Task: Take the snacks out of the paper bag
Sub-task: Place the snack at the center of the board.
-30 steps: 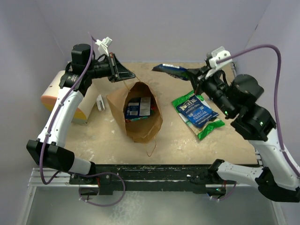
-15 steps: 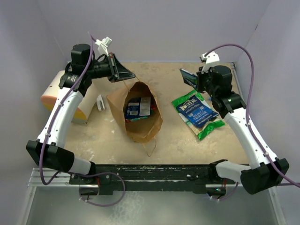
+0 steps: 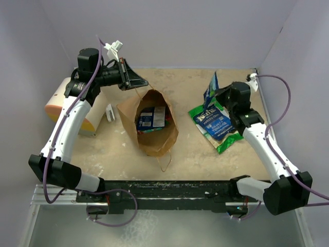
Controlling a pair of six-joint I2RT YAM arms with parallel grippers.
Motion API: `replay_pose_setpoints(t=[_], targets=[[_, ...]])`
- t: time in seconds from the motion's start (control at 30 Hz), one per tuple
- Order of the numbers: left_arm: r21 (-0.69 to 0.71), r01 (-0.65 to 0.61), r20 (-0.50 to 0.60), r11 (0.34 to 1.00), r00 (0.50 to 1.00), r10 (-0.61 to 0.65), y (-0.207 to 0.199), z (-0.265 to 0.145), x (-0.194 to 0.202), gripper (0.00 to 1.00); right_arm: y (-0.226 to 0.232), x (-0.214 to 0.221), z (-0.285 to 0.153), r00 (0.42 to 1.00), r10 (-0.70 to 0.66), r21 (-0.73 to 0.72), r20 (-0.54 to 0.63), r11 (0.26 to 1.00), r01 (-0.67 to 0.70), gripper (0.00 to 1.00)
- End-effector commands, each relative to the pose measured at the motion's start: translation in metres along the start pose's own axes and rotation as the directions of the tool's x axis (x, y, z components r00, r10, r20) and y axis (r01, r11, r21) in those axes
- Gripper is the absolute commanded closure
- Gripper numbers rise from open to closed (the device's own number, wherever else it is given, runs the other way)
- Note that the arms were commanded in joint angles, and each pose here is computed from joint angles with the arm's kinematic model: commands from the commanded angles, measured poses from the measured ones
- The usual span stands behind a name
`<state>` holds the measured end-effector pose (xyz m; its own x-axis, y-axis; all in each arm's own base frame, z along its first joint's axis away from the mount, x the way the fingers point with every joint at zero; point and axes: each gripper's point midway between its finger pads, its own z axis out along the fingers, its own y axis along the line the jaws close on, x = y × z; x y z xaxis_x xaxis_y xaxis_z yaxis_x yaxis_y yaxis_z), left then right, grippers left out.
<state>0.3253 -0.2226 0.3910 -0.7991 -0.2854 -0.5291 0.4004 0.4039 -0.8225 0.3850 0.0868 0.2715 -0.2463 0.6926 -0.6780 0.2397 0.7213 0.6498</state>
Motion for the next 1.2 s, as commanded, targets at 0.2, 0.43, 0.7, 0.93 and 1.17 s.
replay_pose_setpoints(t=[0.2,0.43,0.7,0.93,1.17], targets=[[0.047,-0.084,0.037,0.995,0.996,0.082,-0.02,-0.01,-0.007,1.0,-0.065,-0.004,0.017,0.817,0.492,0.13,0.301,0.828,-0.546,1.0],[0.046,-0.084,0.034,0.995,0.996,0.082,-0.02,-0.008,-0.009,1.0,-0.116,0.019,0.009,0.779,0.499,0.208,0.379,0.775,-0.597,1.0],[0.046,-0.081,0.032,0.996,0.996,0.08,-0.018,-0.007,-0.01,1.0,-0.149,0.032,-0.004,0.773,0.471,0.281,0.425,0.743,-0.607,1.0],[0.046,-0.08,0.031,0.996,0.996,0.079,-0.018,-0.007,-0.009,1.0,-0.168,0.06,-0.003,0.795,0.474,0.361,0.378,0.716,-0.598,1.0],[0.047,-0.081,0.03,0.996,0.996,0.08,-0.018,-0.007,-0.009,1.0,-0.178,0.085,0.0,0.85,0.439,0.463,0.291,0.713,-0.527,0.97]])
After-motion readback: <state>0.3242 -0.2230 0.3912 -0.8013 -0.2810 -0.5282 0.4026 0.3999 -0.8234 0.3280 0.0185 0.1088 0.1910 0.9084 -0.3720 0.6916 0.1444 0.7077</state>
